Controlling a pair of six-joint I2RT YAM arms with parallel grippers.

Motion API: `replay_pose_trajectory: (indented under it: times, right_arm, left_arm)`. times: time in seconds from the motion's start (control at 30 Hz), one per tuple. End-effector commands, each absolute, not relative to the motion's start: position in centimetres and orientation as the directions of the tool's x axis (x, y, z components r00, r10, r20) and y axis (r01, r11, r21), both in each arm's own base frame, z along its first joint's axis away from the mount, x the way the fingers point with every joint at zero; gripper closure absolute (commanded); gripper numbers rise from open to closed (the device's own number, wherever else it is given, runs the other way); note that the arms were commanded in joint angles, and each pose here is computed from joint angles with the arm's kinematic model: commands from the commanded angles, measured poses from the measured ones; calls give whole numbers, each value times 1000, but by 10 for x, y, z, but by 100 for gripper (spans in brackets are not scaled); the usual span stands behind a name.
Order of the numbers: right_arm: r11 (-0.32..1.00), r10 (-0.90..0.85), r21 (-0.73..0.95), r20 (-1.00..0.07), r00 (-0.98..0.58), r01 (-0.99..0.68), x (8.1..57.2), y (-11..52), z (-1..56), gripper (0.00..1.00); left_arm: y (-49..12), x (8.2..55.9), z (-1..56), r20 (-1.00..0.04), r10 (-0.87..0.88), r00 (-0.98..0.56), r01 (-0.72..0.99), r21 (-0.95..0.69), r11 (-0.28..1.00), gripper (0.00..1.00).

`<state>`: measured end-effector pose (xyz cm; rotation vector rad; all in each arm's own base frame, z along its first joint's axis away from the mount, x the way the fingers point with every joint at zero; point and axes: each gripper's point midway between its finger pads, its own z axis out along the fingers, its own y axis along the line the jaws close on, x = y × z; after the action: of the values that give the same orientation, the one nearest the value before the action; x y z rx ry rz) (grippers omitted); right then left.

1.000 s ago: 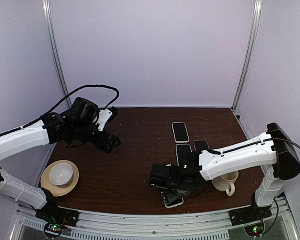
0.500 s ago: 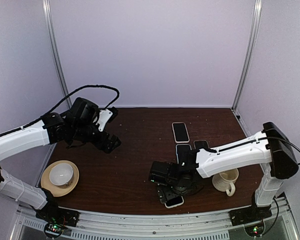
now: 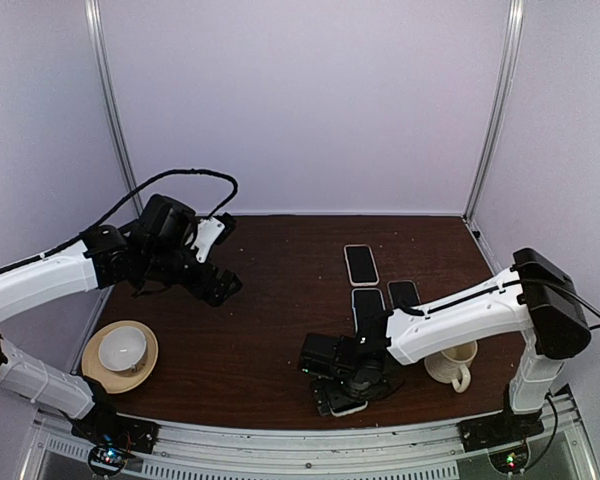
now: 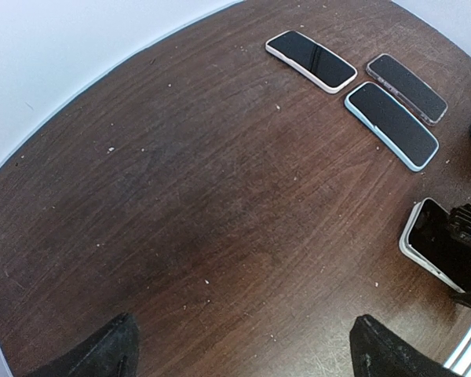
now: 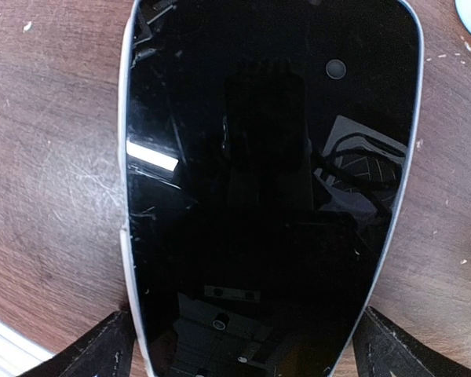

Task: Put the phone into the phone case
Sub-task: Adjust the phone with the phone case at the center of the board.

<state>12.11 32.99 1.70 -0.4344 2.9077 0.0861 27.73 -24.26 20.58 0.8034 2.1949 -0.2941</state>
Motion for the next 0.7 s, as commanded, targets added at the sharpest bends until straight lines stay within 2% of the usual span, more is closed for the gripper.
replay_pose_trajectory:
  times: [0.0,0.53,0.67]
  right_arm:
    - [961,-275,-11,-184,-944,-277,121,328,3,1]
    - [958,-285,-87,-177,-942,-274,124,330,-2,1]
    - [958,-284,-105,-175,-943,-269,122,325,-2,8]
  left_arm:
    - [-245,279,217,-766,433,-476,641,35,767,3]
    - [-244,280,215,-763,437,-477,639,40,768,2]
    - [-245,279,216,-765,435,-475,641,38,767,3]
